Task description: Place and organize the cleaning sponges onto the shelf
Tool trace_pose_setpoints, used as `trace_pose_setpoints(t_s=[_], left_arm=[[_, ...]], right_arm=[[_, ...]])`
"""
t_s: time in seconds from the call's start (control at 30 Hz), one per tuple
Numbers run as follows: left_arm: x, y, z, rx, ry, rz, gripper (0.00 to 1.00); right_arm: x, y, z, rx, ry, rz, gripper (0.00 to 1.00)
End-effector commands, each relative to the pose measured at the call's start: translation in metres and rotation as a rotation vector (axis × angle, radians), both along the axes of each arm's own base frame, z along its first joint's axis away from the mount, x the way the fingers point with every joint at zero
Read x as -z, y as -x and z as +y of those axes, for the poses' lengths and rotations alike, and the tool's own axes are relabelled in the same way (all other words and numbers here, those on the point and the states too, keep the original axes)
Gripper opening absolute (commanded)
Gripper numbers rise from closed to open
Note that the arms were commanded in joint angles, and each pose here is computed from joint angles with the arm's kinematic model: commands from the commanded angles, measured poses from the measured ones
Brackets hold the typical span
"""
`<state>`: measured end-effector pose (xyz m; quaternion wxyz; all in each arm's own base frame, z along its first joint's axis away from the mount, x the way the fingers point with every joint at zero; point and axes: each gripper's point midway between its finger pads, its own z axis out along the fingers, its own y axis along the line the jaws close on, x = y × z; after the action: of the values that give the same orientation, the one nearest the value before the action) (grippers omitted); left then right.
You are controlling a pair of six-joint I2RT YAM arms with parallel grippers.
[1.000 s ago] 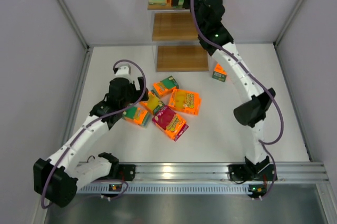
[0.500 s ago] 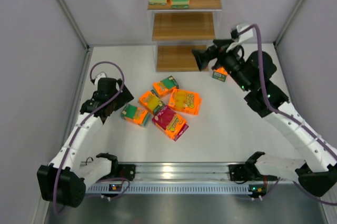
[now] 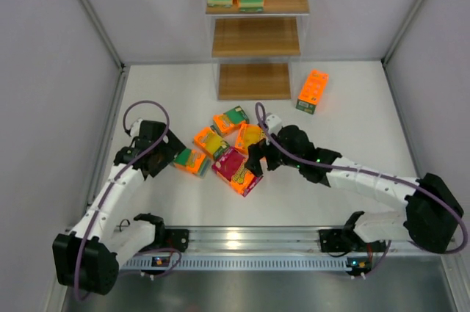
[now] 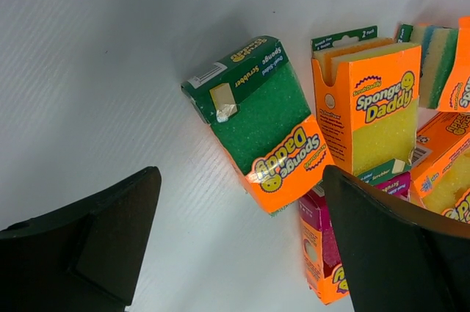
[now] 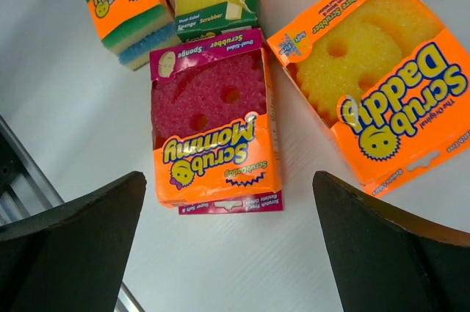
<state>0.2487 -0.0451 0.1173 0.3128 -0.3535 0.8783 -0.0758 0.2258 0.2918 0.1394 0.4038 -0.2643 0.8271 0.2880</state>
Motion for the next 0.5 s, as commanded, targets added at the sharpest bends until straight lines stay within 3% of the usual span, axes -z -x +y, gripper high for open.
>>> trace_pose_setpoints(t_s=[0.0, 0.27, 0.37, 0.47], left_arm=[[-0.001, -0.002, 0.004, -0.037, -0.008, -0.006, 0.98], [-0.008, -0.014, 0.035, -0.139, -0.092, -0.008, 0.98], [-0.001, -0.011, 0.054, -0.185, -0.077, 0.026, 0.98], [0.000, -0.006, 0.070, -0.205, -0.062, 0.034, 0.98]], right_arm=[[-0.035, -0.013, 0.045, -0.070, -0.082, -0.132, 0.99], [-0.053, 0.001, 0.155, -0.375, -0.091, -0.307, 1.00], [-0.048, -0.004, 0.186, -0.371, -0.092, -0.322, 0.99], [-0.046, -0.035, 0.195, -0.222, -0.062, -0.309, 0.99]])
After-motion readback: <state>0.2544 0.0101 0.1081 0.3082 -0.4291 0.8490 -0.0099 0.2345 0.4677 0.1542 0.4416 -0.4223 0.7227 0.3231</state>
